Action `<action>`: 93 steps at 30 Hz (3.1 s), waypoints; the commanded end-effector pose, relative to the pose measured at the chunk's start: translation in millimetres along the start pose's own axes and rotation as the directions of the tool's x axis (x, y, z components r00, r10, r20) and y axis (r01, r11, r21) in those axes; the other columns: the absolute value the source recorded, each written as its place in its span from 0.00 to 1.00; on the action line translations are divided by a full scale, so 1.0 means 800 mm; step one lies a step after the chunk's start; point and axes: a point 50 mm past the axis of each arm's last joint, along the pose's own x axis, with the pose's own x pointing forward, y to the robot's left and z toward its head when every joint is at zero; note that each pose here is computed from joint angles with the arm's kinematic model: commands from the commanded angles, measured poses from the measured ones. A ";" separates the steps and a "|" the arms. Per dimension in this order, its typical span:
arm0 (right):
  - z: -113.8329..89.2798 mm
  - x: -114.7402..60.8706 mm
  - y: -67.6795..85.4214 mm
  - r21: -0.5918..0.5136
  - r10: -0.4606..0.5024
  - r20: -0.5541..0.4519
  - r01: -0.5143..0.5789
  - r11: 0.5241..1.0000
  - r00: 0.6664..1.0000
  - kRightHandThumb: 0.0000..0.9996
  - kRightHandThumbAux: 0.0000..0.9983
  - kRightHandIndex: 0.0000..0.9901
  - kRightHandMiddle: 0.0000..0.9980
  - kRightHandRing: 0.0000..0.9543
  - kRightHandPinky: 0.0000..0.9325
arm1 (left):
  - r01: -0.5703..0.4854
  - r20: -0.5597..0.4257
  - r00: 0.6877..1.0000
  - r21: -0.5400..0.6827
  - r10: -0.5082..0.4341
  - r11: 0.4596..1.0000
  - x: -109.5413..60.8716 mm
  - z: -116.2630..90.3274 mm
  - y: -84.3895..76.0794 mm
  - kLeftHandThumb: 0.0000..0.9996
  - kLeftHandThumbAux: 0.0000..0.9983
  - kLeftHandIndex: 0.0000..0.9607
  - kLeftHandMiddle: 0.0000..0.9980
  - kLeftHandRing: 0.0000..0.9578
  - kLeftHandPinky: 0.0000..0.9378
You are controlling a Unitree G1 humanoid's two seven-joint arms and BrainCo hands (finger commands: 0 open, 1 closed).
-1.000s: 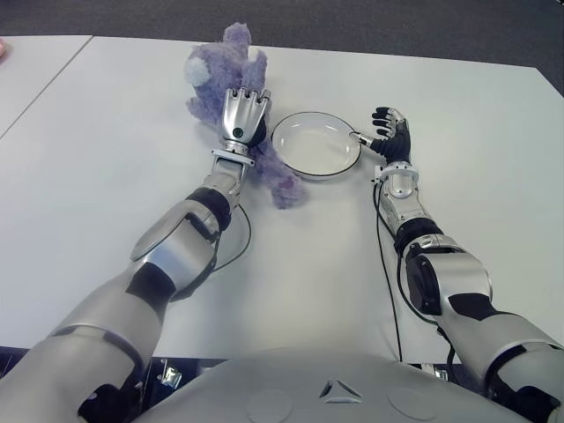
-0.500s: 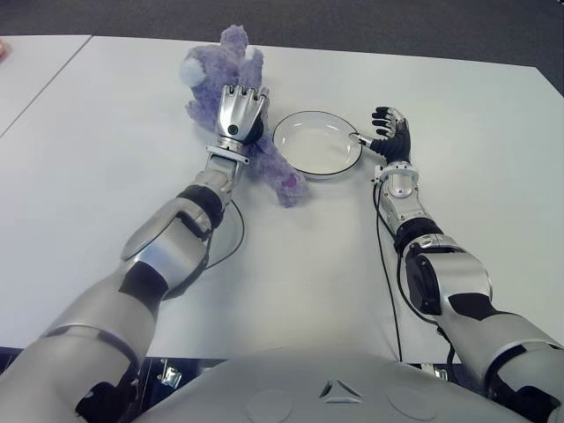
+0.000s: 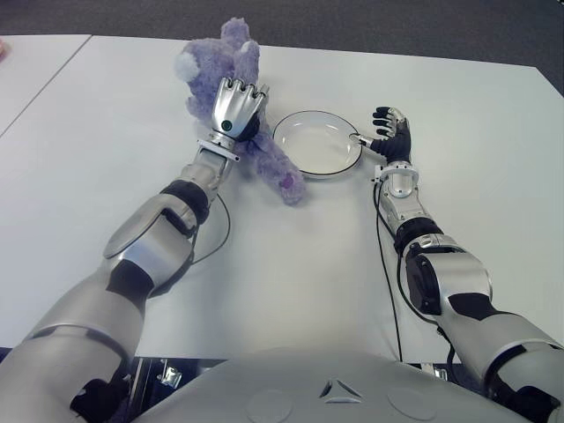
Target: Put the doll into the plate.
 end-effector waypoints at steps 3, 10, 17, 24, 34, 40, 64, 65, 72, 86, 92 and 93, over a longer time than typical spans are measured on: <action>-0.141 -0.143 0.035 -0.028 0.114 -0.443 -0.141 0.990 0.889 0.00 0.92 0.26 0.30 0.29 0.29 | -0.173 0.142 0.977 0.089 0.160 0.981 0.032 -0.013 0.030 0.71 0.71 0.46 0.86 0.89 0.92; -0.140 -0.143 0.036 -0.039 0.119 -0.435 -0.150 0.988 0.893 0.00 0.92 0.26 0.30 0.29 0.29 | -0.240 0.161 0.962 0.127 0.219 0.962 0.061 -0.018 0.054 0.71 0.71 0.46 0.85 0.89 0.92; -0.140 -0.142 0.037 -0.035 0.115 -0.434 -0.145 0.989 0.893 0.00 0.92 0.26 0.30 0.29 0.29 | -0.274 0.170 0.953 0.144 0.249 0.951 0.068 -0.019 0.062 0.72 0.71 0.46 0.85 0.89 0.92; -0.139 -0.142 0.039 -0.035 0.111 -0.433 -0.140 0.990 0.895 0.00 0.92 0.27 0.30 0.29 0.29 | -0.304 0.189 0.942 0.143 0.276 0.942 0.078 -0.008 0.068 0.72 0.71 0.46 0.86 0.89 0.92; -0.138 -0.142 0.041 -0.049 0.109 -0.430 -0.144 0.988 0.896 0.00 0.92 0.27 0.30 0.29 0.29 | -0.336 0.205 0.929 0.125 0.307 0.934 0.096 -0.001 0.081 0.72 0.71 0.46 0.86 0.89 0.92; -0.138 -0.143 0.042 -0.059 0.111 -0.426 -0.150 0.987 0.898 0.00 0.91 0.27 0.30 0.28 0.28 | -0.344 0.232 0.920 0.087 0.316 0.935 0.109 0.009 0.090 0.71 0.71 0.46 0.86 0.89 0.92; -0.138 -0.145 0.045 -0.088 0.112 -0.426 -0.164 0.982 0.898 0.00 0.89 0.26 0.30 0.28 0.28 | -0.278 0.324 0.904 -0.046 0.278 0.959 0.117 0.095 0.085 0.72 0.70 0.46 0.85 0.89 0.93; -0.138 -0.146 0.046 -0.088 0.112 -0.427 -0.164 0.982 0.897 0.00 0.89 0.26 0.30 0.28 0.28 | -0.276 0.325 0.904 -0.048 0.277 0.960 0.117 0.096 0.085 0.72 0.70 0.46 0.85 0.89 0.93; -0.140 -0.148 0.046 -0.099 0.105 -0.443 -0.165 0.981 0.890 0.00 0.87 0.26 0.30 0.28 0.27 | -0.235 0.327 0.907 -0.132 0.266 0.963 0.116 0.121 0.085 0.72 0.70 0.46 0.85 0.89 0.92; -0.140 -0.149 0.048 -0.110 0.108 -0.433 -0.171 0.979 0.895 0.00 0.85 0.25 0.29 0.27 0.26 | -0.193 0.330 0.910 -0.197 0.250 0.961 0.108 0.149 0.082 0.72 0.71 0.46 0.84 0.89 0.92; -0.140 -0.149 0.048 -0.103 0.109 -0.437 -0.170 0.980 0.893 0.00 0.85 0.24 0.29 0.27 0.26 | -0.154 0.316 0.925 -0.200 0.212 0.968 0.098 0.147 0.070 0.71 0.71 0.46 0.84 0.89 0.92; -0.140 -0.149 0.048 -0.104 0.108 -0.437 -0.170 0.980 0.893 0.00 0.85 0.24 0.29 0.27 0.26 | -0.145 0.313 0.928 -0.199 0.203 0.969 0.096 0.146 0.068 0.71 0.71 0.46 0.84 0.89 0.92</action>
